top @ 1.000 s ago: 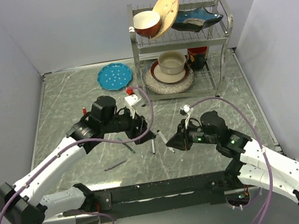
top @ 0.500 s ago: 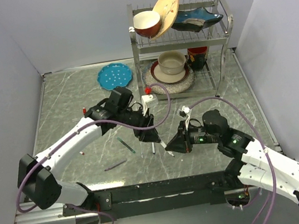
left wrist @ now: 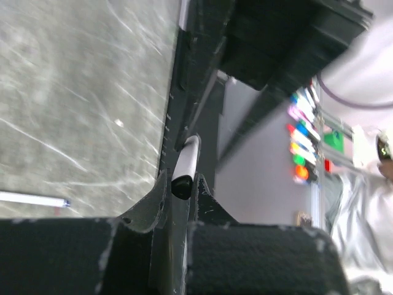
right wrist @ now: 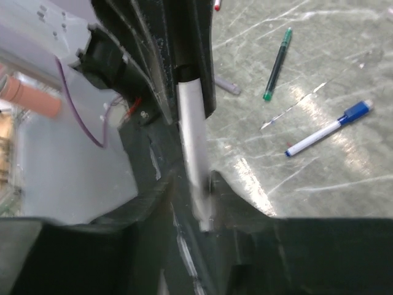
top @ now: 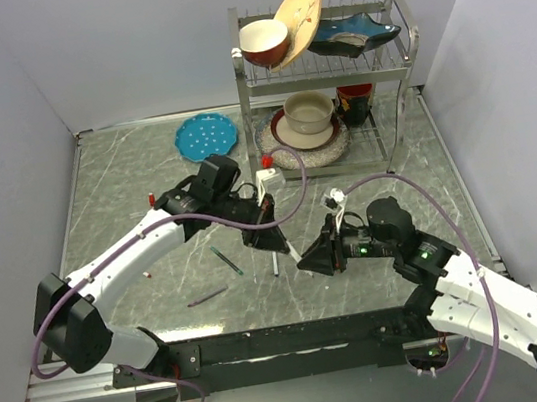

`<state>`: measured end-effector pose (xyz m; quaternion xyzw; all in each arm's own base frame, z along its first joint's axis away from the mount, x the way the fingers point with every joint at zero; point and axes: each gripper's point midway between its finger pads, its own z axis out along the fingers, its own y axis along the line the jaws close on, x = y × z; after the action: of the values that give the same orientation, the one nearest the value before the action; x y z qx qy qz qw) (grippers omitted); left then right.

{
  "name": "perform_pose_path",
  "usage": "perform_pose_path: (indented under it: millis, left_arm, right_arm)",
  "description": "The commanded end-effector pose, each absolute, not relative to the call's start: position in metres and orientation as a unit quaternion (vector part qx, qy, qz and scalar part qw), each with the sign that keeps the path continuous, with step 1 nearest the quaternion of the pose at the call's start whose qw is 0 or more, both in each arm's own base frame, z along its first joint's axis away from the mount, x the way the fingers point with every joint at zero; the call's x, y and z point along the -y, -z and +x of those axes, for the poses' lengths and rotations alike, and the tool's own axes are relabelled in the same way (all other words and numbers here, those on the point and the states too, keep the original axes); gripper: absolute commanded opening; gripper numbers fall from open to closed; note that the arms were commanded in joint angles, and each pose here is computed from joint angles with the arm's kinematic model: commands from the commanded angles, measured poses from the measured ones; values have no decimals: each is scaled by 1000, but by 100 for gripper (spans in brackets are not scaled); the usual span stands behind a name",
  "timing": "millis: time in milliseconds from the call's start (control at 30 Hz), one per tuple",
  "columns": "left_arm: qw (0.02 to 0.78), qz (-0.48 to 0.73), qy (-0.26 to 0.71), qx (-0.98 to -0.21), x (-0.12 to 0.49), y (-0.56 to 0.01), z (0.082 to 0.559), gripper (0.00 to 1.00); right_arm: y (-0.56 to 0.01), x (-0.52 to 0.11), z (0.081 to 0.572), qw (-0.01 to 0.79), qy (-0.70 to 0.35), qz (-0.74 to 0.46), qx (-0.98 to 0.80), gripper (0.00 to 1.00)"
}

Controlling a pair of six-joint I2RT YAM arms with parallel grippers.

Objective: Insert the pens into the pen caps

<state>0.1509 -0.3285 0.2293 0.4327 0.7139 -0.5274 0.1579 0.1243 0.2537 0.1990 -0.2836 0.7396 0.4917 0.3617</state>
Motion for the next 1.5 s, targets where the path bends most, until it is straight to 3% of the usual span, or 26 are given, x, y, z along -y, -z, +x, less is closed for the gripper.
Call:
perform_pose_path:
  millis: [0,133,267,367,567,967,1333,1433,1467]
  left_arm:
    - [239,375,535,-719,339,-254,189,1]
    - [293,318,540,-722,337,-269,205,1]
    - [389,258,498,-731,329,-285,235,1]
    - [459,247,470,-712,321,-295,243,1]
    - [557,221,458,-656,302,-308,240,1]
    - [584,251,475,-609,303,-315,215,1]
    - [592,271,493,-577,303,-303,198,1]
    - [592,271,492,-579,303,-298,198,1]
    - [591,273,489,-581,303,-296,198,1]
  right_arm:
    - [-246,-246,142,430,-497,-208,-724,53]
    - [-264,-224,170,467,-493,-43,-733,75]
    - [-268,-207,184,405,-544,180,-713,78]
    - [-268,-208,187,347,-569,262,-699,78]
    - [-283,-226,195,276,-609,316,-673,77]
    - [-296,-245,217,239,-624,359,-651,76]
    - [-294,-265,244,234,-631,375,-638,65]
    - [-295,-266,245,235,-636,375,-632,42]
    - [-293,-264,246,241,-635,378,-629,27]
